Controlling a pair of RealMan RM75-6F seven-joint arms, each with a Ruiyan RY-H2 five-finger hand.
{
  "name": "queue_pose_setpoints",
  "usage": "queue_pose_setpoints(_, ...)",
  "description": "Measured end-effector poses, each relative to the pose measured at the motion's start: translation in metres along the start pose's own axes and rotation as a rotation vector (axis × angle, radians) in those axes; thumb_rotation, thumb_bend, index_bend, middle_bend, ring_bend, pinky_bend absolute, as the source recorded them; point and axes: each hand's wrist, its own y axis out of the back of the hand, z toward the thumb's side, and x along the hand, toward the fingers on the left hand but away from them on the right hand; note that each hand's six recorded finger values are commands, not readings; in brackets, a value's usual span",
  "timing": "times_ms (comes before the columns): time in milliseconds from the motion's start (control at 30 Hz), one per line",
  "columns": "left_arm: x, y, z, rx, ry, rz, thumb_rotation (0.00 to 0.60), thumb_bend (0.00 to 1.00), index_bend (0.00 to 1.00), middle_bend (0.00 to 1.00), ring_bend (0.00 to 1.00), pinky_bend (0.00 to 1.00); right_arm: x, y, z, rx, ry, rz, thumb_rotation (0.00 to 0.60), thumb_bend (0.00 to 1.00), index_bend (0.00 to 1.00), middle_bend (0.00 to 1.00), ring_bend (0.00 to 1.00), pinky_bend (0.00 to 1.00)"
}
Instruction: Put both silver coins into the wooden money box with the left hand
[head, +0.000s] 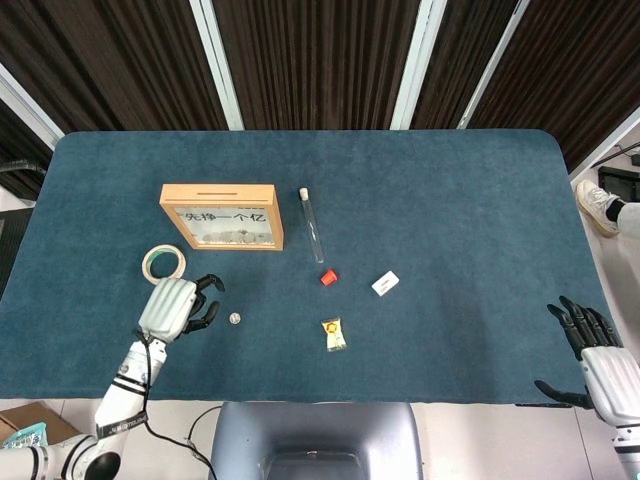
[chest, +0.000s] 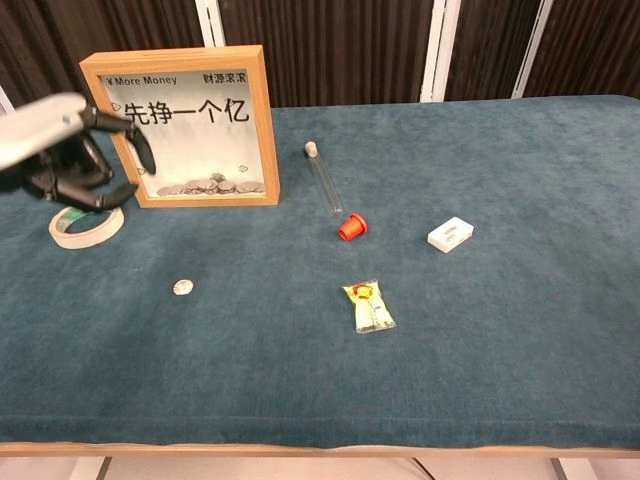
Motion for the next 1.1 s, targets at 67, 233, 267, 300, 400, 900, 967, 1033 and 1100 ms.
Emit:
queue_pose_setpoints(67, -0.005, -0.015, -0.007, -0.003, 0.013, -0.007, 0.600, 0.43, 0.47, 1.00, 1.00, 1.00, 0.000, 0.001, 0.000, -0.003, -0.003, -0.005, 0.600, 0.10, 0.00, 0.00, 0.00, 0.00)
queue_pose_setpoints(233, -0.014, -0.052, -0.021, 0.036, 0.031, -0.029, 0.600, 0.43, 0.47, 1.00, 1.00, 1.00, 0.000, 0.000, 0.001, -0.001, 0.006, 0.000, 0.600, 0.10, 0.00, 0.00, 0.00, 0.00)
queue_pose_setpoints(267, -0.015, -0.058, -0.022, 0.044, 0.033, -0.031, 0.600, 0.43, 0.47, 1.00, 1.00, 1.00, 0.000, 0.000, 0.002, 0.000, 0.009, 0.001, 0.600, 0.10, 0.00, 0.00, 0.00, 0.00)
queue_pose_setpoints(300, -0.016, -0.066, -0.024, 0.056, 0.035, -0.035, 0.600, 0.43, 0.47, 1.00, 1.00, 1.00, 0.000, -0.001, 0.002, 0.000, 0.010, 0.001, 0.600, 0.10, 0.00, 0.00, 0.00, 0.00)
queue_pose_setpoints(400, -0.018, -0.082, -0.026, 0.085, 0.038, -0.043, 0.600, 0.41, 0.46, 1.00, 1.00, 1.00, 0.000, -0.001, 0.002, 0.001, 0.009, 0.001, 0.600, 0.10, 0.00, 0.00, 0.00, 0.00)
queue_pose_setpoints(900, -0.012, -0.110, -0.024, 0.194, 0.042, -0.032, 0.600, 0.41, 0.42, 1.00, 1.00, 1.00, 0.002, 0.001, 0.001, 0.000, 0.007, -0.004, 0.600, 0.10, 0.00, 0.00, 0.00, 0.00)
queue_pose_setpoints(967, -0.011, -0.111, -0.024, 0.215, 0.049, -0.035, 0.600, 0.41, 0.42, 1.00, 1.00, 1.00, 0.002, 0.001, 0.001, 0.002, 0.008, -0.003, 0.600, 0.10, 0.00, 0.00, 0.00, 0.00)
queue_pose_setpoints(1033, -0.009, -0.113, -0.025, 0.247, 0.058, -0.033, 0.600, 0.41, 0.42, 1.00, 1.00, 1.00, 0.002, 0.001, 0.001, 0.004, 0.007, -0.001, 0.600, 0.10, 0.00, 0.00, 0.00, 0.00)
queue_pose_setpoints(1100, -0.008, -0.114, -0.025, 0.274, 0.068, -0.031, 0.600, 0.41, 0.42, 1.00, 1.00, 1.00, 0.002, 0.001, 0.000, 0.002, 0.006, -0.002, 0.600, 0.10, 0.00, 0.00, 0.00, 0.00)
